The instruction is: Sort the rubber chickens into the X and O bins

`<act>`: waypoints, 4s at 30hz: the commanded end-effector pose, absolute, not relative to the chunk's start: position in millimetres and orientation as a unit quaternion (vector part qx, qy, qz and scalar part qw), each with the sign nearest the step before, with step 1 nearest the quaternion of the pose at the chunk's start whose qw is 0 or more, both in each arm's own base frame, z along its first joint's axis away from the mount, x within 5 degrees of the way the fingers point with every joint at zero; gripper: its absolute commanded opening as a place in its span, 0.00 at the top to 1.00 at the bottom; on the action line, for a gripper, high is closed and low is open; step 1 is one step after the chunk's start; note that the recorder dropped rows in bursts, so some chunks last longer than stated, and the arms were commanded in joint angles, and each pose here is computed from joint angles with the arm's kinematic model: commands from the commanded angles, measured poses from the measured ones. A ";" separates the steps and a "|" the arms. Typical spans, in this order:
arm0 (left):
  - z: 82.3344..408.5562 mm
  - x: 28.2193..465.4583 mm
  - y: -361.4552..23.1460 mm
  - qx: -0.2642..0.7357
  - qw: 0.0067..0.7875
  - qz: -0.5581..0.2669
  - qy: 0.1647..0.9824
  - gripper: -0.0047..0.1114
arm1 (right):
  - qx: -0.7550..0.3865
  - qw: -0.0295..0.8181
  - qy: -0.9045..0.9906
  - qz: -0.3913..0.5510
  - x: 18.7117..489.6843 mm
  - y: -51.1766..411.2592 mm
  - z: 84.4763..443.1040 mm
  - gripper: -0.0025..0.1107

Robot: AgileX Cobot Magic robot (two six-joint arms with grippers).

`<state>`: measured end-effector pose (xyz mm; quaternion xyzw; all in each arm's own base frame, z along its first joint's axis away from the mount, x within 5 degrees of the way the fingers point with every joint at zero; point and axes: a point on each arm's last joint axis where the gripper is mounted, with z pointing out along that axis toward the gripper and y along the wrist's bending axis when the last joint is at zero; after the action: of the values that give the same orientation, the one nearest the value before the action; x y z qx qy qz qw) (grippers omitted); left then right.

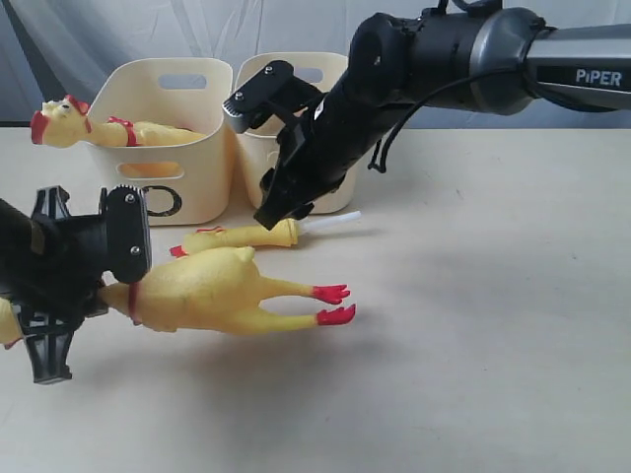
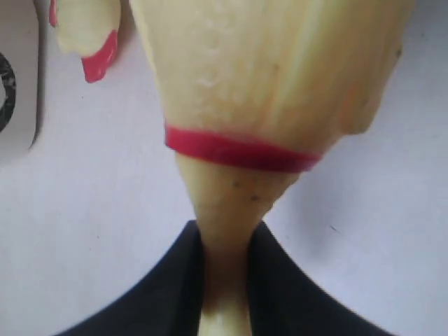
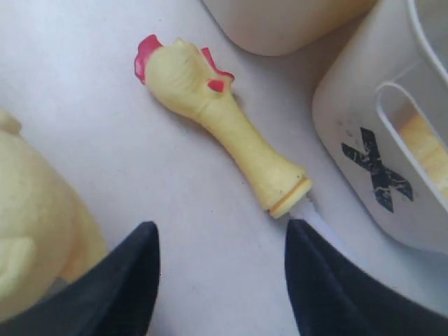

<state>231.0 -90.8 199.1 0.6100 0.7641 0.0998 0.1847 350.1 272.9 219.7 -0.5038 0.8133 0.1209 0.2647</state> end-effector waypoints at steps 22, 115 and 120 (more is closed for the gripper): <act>265.1 155.6 -56.0 0.482 0.156 0.077 0.859 0.96 | -0.456 0.178 0.857 0.160 326.2 261.6 242.0 0.99; 292.3 402.4 -93.6 -0.079 0.097 -0.183 0.975 0.96 | -0.357 0.231 0.892 0.152 283.9 222.3 238.5 0.99; 293.4 403.2 -91.5 -0.075 0.097 -0.199 0.972 0.88 | -0.356 0.232 0.892 0.153 284.2 222.4 238.7 0.99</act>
<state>402.1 -91.2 286.9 -0.0775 0.9764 -0.1836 0.0833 284.4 224.1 235.0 -0.3561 0.8947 0.1521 0.2225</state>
